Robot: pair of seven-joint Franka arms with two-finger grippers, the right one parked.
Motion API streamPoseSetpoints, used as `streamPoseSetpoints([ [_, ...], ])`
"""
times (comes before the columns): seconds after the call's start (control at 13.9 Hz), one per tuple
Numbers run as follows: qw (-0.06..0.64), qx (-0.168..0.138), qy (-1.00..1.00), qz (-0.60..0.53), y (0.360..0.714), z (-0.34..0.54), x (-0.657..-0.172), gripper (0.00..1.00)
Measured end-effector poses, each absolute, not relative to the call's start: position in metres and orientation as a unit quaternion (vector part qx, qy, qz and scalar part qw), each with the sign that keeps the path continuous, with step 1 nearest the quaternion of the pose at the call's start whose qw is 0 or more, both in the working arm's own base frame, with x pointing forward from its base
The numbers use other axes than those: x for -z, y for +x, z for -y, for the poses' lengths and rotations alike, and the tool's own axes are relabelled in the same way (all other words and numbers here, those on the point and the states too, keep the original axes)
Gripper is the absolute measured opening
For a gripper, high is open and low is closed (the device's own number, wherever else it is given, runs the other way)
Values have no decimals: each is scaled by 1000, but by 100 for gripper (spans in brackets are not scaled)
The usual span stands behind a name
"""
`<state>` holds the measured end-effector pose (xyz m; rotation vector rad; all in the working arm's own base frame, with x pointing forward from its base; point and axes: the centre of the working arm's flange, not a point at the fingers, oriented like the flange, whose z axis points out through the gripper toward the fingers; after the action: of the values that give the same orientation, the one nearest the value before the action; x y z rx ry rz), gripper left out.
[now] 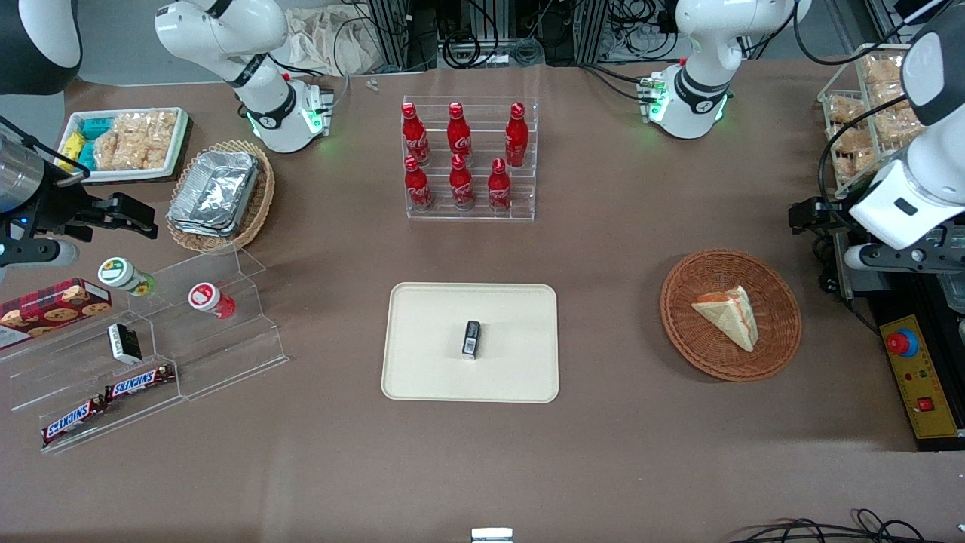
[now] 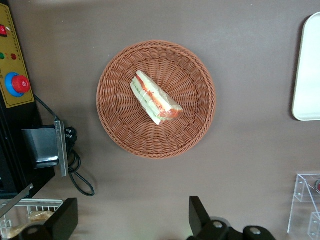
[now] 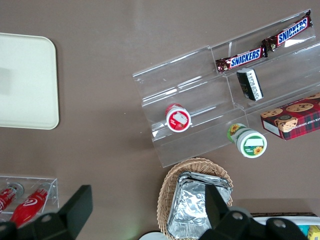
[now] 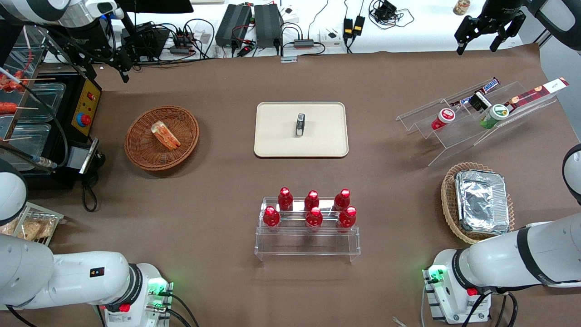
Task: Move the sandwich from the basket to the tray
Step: 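Lower the open left gripper over the wrapped sandwich in the wicker basket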
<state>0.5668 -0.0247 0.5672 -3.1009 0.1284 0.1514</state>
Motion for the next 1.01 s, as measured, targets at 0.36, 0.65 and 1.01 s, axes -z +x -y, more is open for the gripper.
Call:
streamPoseSetpoints([
  [0.36,10,-62,-997,-41,591,23,-552,100],
  [0.65,14,-77,-996,34,598,15,-520,100],
  [1.01,20,-59,-983,175,596,8,-452,100],
])
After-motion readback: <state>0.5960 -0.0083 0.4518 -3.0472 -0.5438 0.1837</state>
